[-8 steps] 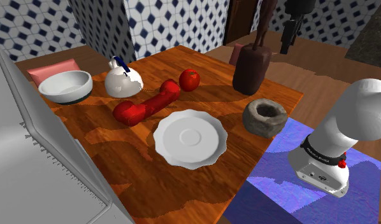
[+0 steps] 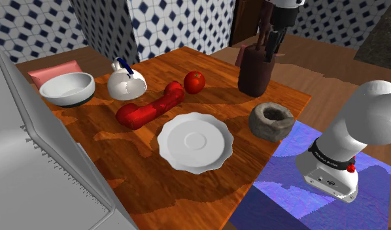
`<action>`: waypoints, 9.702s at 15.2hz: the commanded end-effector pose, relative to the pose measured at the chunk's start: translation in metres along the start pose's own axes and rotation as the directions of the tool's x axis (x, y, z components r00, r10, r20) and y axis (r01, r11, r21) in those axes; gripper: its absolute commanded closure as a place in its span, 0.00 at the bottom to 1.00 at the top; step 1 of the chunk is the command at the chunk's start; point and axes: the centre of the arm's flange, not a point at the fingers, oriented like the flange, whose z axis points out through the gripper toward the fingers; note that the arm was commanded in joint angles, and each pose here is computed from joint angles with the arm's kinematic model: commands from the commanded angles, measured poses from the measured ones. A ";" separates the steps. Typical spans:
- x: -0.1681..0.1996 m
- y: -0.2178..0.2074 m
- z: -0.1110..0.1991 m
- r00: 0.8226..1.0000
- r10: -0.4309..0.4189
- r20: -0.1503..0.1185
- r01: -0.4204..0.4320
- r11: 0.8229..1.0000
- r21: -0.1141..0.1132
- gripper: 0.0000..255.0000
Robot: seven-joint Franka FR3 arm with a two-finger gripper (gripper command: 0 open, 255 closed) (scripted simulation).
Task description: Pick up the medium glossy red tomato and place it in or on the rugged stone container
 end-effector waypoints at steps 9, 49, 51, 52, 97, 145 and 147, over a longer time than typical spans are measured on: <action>0.101 -0.016 0.050 0.986 -0.067 -0.151 0.069 0.998 0.008 0.00; 0.248 -0.051 0.124 0.930 -0.147 -0.336 0.157 0.988 0.004 1.00; 0.247 -0.051 0.113 0.930 -0.147 -0.336 0.157 0.988 0.004 1.00; 0.247 -0.051 0.108 0.930 -0.147 -0.336 0.157 0.988 0.004 1.00; 0.033 -0.060 -0.074 0.930 -0.147 -0.336 0.157 0.988 0.004 1.00; -0.167 -0.076 0.043 0.930 -0.147 -0.336 0.157 0.988 0.004 1.00; -0.167 -0.076 0.043 0.930 -0.147 -0.336 0.157 0.988 0.004 1.00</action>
